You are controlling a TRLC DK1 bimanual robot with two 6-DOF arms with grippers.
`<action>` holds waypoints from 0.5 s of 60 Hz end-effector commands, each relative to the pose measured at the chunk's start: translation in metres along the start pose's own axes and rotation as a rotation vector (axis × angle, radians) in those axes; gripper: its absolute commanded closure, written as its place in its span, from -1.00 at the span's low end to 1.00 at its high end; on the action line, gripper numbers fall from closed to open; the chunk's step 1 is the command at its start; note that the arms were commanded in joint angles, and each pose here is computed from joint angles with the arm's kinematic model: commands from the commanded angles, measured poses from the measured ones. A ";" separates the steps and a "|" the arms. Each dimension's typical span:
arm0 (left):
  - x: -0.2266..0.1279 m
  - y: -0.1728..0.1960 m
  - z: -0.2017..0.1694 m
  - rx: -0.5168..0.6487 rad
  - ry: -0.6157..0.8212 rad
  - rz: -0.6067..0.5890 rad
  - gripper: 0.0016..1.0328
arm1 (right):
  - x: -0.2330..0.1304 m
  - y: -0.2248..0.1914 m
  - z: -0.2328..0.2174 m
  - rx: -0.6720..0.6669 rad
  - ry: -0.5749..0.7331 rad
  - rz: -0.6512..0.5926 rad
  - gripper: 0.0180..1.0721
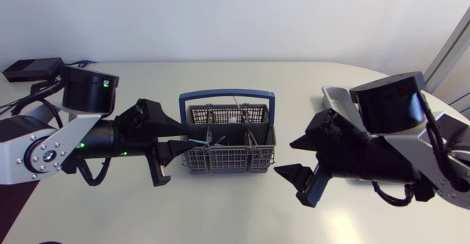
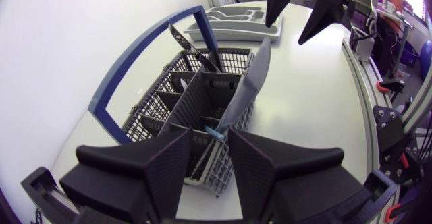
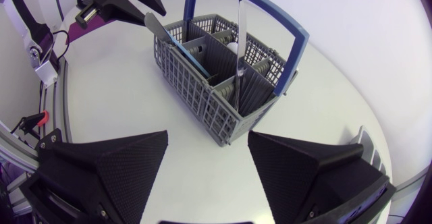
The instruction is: Sort the cutlery from the basket into the organizer compartments.
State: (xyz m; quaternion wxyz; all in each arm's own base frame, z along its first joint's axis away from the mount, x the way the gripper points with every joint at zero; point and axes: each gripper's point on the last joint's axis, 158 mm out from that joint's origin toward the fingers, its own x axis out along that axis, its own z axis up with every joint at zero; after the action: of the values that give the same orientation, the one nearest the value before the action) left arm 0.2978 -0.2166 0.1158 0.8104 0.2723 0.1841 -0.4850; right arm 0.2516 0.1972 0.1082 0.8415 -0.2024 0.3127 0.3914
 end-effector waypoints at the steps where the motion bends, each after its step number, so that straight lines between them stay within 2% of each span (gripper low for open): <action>1: 0.005 0.003 0.011 -0.006 -0.020 -0.006 0.40 | 0.003 0.005 -0.015 0.001 0.036 0.008 -0.63; 8: 0.008 0.002 0.010 -0.014 -0.014 -0.015 0.54 | 0.002 0.005 -0.014 0.001 0.035 0.006 -0.63; 17: 0.009 0.003 0.011 -0.012 -0.016 -0.016 0.93 | 0.003 0.006 -0.016 0.000 0.038 0.008 -0.63; 30: 0.006 0.004 0.017 -0.014 -0.022 -0.019 0.94 | 0.004 0.008 -0.016 -0.005 0.039 0.011 -0.63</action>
State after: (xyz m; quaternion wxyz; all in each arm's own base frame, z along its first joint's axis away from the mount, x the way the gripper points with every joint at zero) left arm 0.3023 -0.2231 0.1174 0.8087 0.2692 0.1855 -0.4890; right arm 0.2499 0.1984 0.1070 0.8398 -0.2048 0.3131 0.3935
